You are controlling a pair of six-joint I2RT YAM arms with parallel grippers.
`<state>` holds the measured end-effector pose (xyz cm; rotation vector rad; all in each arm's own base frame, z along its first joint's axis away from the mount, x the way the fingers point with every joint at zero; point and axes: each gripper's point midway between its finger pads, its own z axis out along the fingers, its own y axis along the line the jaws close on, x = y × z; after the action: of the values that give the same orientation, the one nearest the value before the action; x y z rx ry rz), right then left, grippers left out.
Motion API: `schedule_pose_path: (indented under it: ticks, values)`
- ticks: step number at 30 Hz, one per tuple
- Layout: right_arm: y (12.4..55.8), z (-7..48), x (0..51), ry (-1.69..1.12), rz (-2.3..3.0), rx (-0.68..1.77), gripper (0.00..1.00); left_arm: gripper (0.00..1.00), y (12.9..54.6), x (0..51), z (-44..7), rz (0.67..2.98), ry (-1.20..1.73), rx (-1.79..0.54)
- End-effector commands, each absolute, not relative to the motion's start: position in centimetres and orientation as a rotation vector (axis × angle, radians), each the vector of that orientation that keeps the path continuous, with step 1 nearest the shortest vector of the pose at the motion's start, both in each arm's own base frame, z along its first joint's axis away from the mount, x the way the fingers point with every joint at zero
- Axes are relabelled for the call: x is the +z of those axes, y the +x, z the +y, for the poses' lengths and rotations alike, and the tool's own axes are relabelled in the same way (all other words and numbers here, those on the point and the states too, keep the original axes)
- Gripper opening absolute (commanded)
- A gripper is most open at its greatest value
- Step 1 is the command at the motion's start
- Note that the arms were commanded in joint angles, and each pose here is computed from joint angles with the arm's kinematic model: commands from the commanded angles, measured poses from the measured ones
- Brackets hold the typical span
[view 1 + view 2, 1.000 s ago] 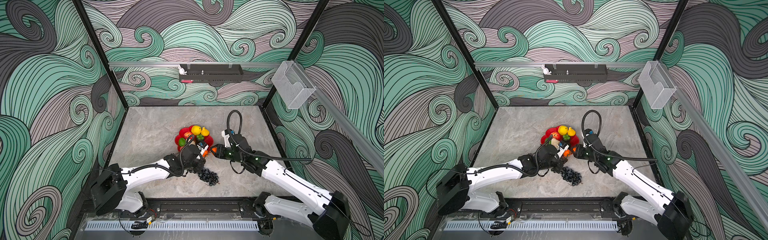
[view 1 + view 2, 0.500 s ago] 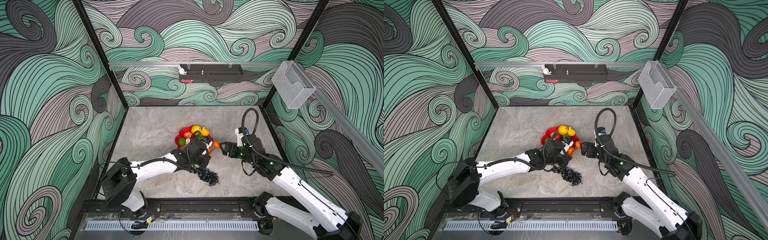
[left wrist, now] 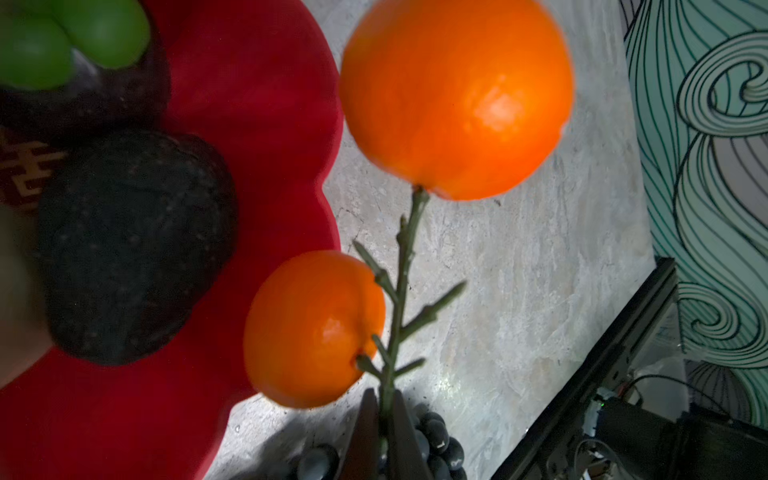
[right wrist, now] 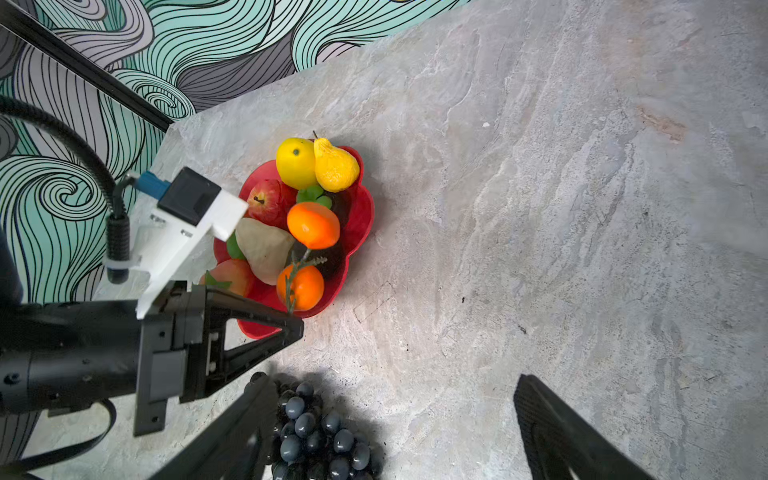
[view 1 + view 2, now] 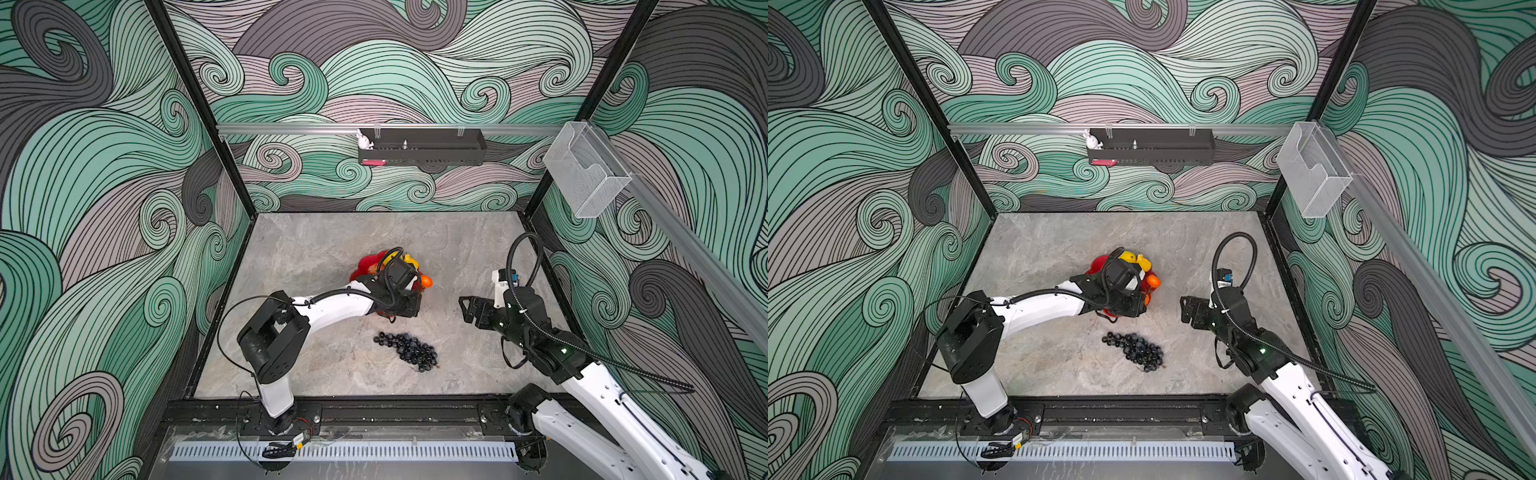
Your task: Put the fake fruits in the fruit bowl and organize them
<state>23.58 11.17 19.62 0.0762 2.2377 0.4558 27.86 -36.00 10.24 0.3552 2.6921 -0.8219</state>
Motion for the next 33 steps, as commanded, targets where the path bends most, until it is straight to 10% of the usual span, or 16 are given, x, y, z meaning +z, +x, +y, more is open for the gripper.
schedule_pose_path:
  ticks: [1,33]
  values:
    - [23.4,10.9,18.8,0.070,2.257,0.435,0.90,0.00,28.6,11.0,-36.5,2.754,0.219,-0.914]
    - [22.6,11.0,17.5,0.083,2.277,0.478,0.91,0.13,31.6,8.4,-36.5,2.861,0.036,-0.914]
